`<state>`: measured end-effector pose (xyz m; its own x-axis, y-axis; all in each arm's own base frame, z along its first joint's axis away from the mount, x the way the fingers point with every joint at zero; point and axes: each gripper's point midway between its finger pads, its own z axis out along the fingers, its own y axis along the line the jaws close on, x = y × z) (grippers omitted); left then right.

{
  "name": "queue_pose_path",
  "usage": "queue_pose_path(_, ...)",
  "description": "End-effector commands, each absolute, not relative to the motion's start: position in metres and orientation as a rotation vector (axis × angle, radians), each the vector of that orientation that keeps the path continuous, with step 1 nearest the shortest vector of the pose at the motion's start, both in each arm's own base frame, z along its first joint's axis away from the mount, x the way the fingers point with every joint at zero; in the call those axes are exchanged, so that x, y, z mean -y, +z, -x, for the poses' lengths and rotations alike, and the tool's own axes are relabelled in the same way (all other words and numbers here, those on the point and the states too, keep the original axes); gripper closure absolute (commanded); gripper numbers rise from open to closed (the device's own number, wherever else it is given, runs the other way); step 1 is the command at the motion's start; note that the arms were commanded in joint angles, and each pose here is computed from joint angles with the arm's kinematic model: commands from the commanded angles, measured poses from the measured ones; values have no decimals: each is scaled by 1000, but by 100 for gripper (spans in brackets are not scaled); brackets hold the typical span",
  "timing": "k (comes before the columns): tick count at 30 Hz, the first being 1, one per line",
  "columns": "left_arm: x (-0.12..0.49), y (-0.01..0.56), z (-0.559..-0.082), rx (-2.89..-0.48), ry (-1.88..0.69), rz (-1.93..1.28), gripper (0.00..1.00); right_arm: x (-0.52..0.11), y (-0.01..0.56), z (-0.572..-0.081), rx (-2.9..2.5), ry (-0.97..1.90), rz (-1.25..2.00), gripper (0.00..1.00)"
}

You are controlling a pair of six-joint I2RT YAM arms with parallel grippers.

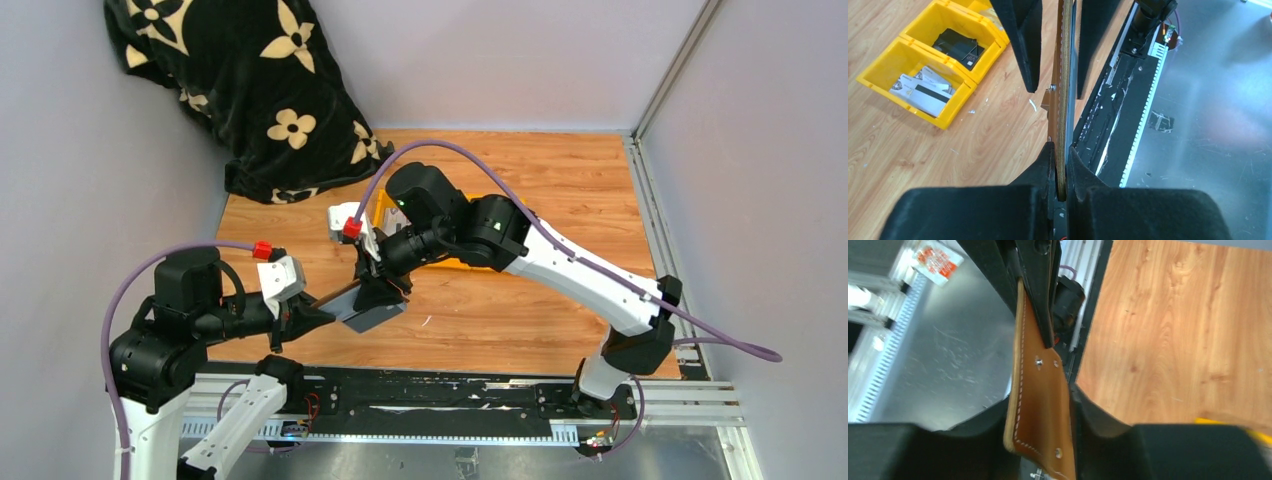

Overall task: Take the credit cards out of the card holder
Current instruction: Remove the credit card from the card holder.

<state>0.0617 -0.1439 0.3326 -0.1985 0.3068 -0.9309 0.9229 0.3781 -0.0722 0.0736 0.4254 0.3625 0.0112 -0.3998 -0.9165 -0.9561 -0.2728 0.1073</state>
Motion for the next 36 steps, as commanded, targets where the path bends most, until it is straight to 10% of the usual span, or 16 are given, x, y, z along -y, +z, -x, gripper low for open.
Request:
queue_pose_path(1, 146, 336, -58, -1677, -849, -1132, 100, -417, 355, -73, -1427, 1135, 1811, 72)
queue_pose_path(4, 146, 335, -59, -1683, -847, -1133, 70, -426, 369, -78, -1386, 1125, 1769, 99)
queue_pose_path(7, 146, 336, -58, -1674, -845, -1132, 23, -428, 392, -84, -1327, 1128, 1655, 100)
queue_pose_path(10, 146, 339, -54, -1662, -850, -1127, 17, -429, 416, -80, -1217, 1218, 1517, 100)
queue_pose_path(25, 164, 380, -42, -1555, -1052, -1007, 55, -413, 429, -51, -989, 1560, 1071, 100)
queue_pose_path(31, 164, 371, -43, -1566, -1058, -1012, 96, -420, 421, -46, -1006, 1577, 1086, 100)
queue_pose_path(36, 159, 361, -45, -1563, -985, -1064, 100, -420, 399, -36, -1137, 1510, 1351, 57)
